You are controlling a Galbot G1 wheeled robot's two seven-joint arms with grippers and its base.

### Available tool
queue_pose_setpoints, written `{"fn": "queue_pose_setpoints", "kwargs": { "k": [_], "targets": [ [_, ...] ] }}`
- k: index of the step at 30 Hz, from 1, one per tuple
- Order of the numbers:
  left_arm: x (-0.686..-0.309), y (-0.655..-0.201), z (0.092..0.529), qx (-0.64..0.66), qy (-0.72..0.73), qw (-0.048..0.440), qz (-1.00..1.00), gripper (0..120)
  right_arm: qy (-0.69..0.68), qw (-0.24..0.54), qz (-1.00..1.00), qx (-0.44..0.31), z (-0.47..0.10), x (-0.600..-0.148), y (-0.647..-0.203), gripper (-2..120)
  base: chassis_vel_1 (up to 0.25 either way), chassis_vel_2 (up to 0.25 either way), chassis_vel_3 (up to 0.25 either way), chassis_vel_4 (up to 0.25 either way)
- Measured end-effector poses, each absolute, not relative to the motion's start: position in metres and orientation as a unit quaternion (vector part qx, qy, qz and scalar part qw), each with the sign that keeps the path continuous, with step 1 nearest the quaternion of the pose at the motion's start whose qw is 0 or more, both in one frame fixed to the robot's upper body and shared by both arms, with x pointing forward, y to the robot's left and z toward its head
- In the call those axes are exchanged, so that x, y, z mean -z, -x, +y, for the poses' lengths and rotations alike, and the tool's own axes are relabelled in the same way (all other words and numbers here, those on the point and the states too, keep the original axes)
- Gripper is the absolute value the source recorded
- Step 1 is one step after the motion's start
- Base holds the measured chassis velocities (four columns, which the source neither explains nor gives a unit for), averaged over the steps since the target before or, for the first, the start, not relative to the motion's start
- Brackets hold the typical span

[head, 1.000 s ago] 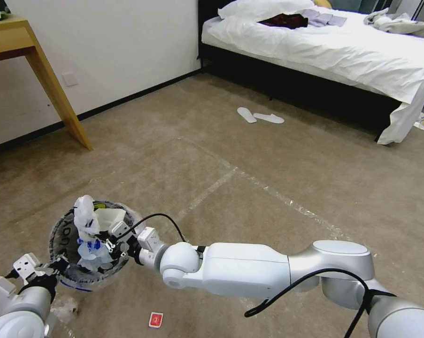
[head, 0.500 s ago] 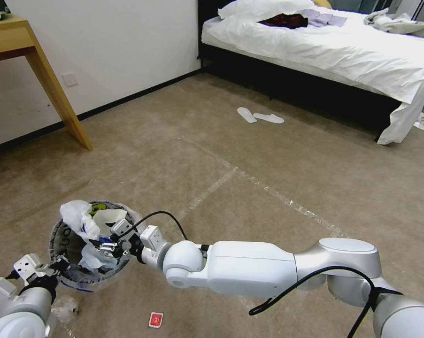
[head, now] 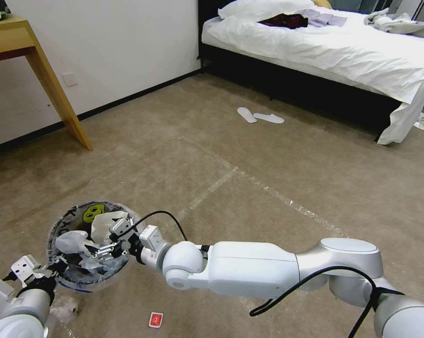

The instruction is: Pick up the trash bin and place the garbage on the floor into it.

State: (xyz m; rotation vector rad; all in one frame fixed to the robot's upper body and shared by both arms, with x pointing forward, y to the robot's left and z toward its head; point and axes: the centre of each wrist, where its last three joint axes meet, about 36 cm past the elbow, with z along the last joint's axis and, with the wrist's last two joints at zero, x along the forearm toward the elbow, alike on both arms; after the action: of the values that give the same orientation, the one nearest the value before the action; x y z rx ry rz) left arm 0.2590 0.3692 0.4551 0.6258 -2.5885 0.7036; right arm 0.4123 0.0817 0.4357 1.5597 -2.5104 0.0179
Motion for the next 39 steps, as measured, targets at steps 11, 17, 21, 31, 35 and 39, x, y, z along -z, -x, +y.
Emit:
{"fn": "queue_pose_setpoints", "kwargs": {
  "k": [11,17,21,31,35,39],
  "targets": [
    [-0.458,-0.259,0.373,-0.246,-0.225,0.189,-0.923,0,-0.494,0.041,-0.865,0.086,0.061,-0.504,-0.429,100,0.000,0.000,0.000,0.000],
    [-0.455,-0.259,0.374,-0.242,-0.229,0.192,-0.923,0,-0.456,0.003,-0.878,0.143,0.021,-0.538,-0.443,100,0.000,0.000,0.000,0.000],
    [-0.454,-0.259,0.375,-0.239,-0.230,0.191,-0.924,0,-0.427,-0.010,-0.889,0.168,-0.011,-0.545,-0.451,100,0.000,0.000,0.000,0.000],
    [-0.447,-0.260,0.371,-0.238,-0.232,0.196,-0.922,0,-0.319,-0.051,-0.933,0.158,-0.136,-0.543,-0.450,100,0.000,0.000,0.000,0.000],
    [-0.447,-0.260,0.369,-0.239,-0.232,0.196,-0.922,0,-0.286,-0.078,-0.942,0.156,-0.160,-0.546,-0.445,100,0.000,0.000,0.000,0.000],
    [-0.446,-0.258,0.367,-0.231,-0.235,0.191,-0.925,0,-0.221,-0.129,-0.954,0.156,-0.195,-0.542,-0.439,100,0.000,0.000,0.000,0.000]
  ]
}}
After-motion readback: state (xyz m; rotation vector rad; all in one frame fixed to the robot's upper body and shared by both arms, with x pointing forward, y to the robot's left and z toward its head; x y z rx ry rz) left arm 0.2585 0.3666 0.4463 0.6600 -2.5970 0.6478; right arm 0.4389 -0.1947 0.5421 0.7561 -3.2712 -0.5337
